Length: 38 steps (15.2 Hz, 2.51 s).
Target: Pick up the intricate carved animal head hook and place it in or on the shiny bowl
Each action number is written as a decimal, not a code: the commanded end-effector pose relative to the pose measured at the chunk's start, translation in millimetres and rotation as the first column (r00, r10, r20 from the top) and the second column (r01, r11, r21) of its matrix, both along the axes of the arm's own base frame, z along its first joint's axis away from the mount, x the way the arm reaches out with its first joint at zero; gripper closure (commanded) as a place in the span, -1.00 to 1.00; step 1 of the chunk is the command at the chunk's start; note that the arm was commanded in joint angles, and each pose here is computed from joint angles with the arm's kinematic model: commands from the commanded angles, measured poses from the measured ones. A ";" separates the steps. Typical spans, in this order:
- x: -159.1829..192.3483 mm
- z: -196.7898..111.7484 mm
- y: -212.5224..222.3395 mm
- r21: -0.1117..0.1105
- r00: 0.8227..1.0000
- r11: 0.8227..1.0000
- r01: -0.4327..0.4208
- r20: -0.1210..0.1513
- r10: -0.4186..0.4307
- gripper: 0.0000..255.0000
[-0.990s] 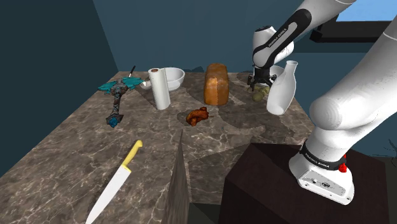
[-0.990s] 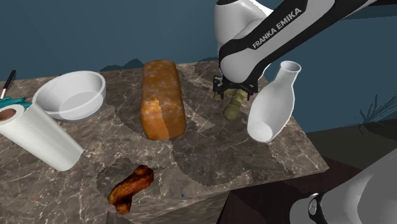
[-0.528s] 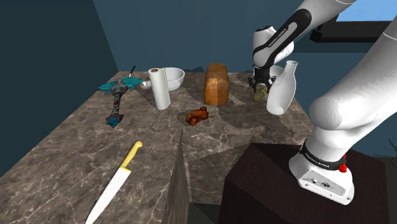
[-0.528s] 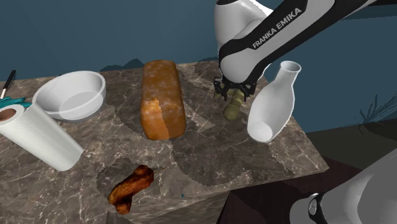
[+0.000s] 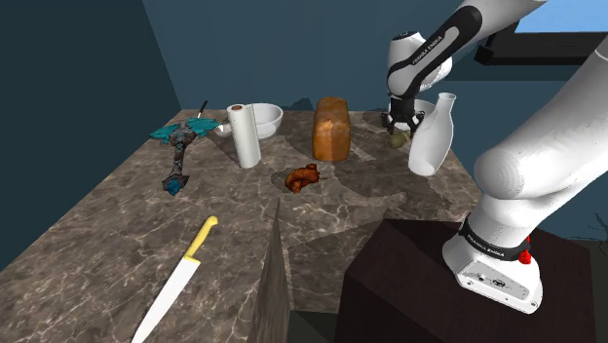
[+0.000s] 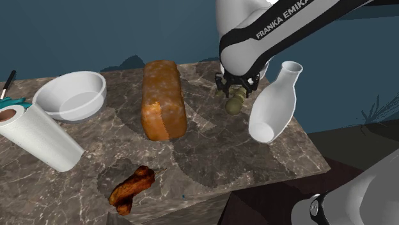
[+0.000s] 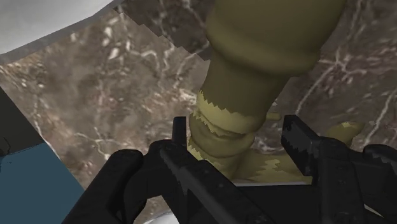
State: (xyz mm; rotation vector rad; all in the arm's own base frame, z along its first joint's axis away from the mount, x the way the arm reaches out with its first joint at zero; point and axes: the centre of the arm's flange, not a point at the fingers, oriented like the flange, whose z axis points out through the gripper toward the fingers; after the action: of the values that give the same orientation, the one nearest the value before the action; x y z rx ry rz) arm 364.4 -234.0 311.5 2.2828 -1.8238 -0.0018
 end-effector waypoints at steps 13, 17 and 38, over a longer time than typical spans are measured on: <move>-0.3 74.4 -1.1 0.000 1.000 1.000 0.000 0.000 0.000 1.00; -0.3 95.5 -1.1 0.000 1.000 1.000 0.000 0.000 0.000 1.00; 8.3 149.4 -172.1 0.000 1.000 1.000 0.000 0.000 0.000 1.00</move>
State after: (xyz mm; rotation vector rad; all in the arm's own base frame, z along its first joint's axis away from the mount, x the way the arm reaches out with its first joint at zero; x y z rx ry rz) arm 374.1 -392.3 461.5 2.2817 -1.8261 -0.0022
